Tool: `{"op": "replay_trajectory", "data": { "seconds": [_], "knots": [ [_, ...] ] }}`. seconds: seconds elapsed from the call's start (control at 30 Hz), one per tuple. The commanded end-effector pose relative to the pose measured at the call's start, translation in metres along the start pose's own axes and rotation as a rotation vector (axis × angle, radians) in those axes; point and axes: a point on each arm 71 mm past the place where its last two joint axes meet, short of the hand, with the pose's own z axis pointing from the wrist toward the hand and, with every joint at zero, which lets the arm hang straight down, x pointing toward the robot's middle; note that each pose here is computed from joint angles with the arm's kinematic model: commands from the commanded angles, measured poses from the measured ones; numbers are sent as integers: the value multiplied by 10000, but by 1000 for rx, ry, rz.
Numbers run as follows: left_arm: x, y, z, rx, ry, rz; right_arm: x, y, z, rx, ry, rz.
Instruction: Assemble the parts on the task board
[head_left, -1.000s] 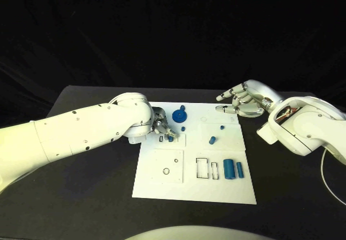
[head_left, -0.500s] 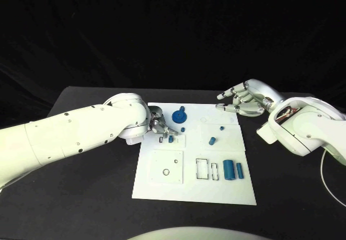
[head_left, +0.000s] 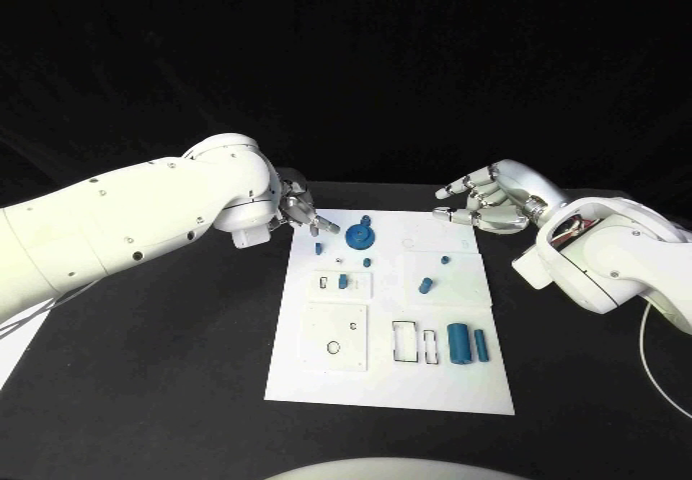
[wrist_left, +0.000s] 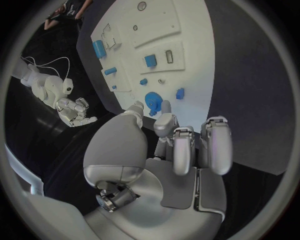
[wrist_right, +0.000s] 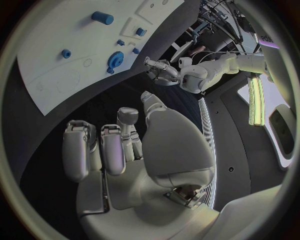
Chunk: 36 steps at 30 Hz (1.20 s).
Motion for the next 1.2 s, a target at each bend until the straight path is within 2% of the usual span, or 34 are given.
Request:
{"op": "replay_trajectory", "data": {
  "seconds": [0.03,0.1,0.23,0.37,0.5,0.83,1.2],
  "knots": [
    [-15,82,61,-107,81,42,17,8,9,-10,1,4],
    [-58,99,129,-114,81,43,24,7,13,-10,4,5],
    [-83,118,227,-128,66,56,33,2,17,-6,9,5],
    [-58,113,330,-136,63,72,43,-1,25,-4,16,5],
    [-19,98,392,-135,67,75,51,-2,30,-1,21,5],
    [19,94,453,-143,81,79,55,-9,34,4,26,4],
    [71,73,480,-138,113,84,62,-7,38,3,29,4]
  ]
}}
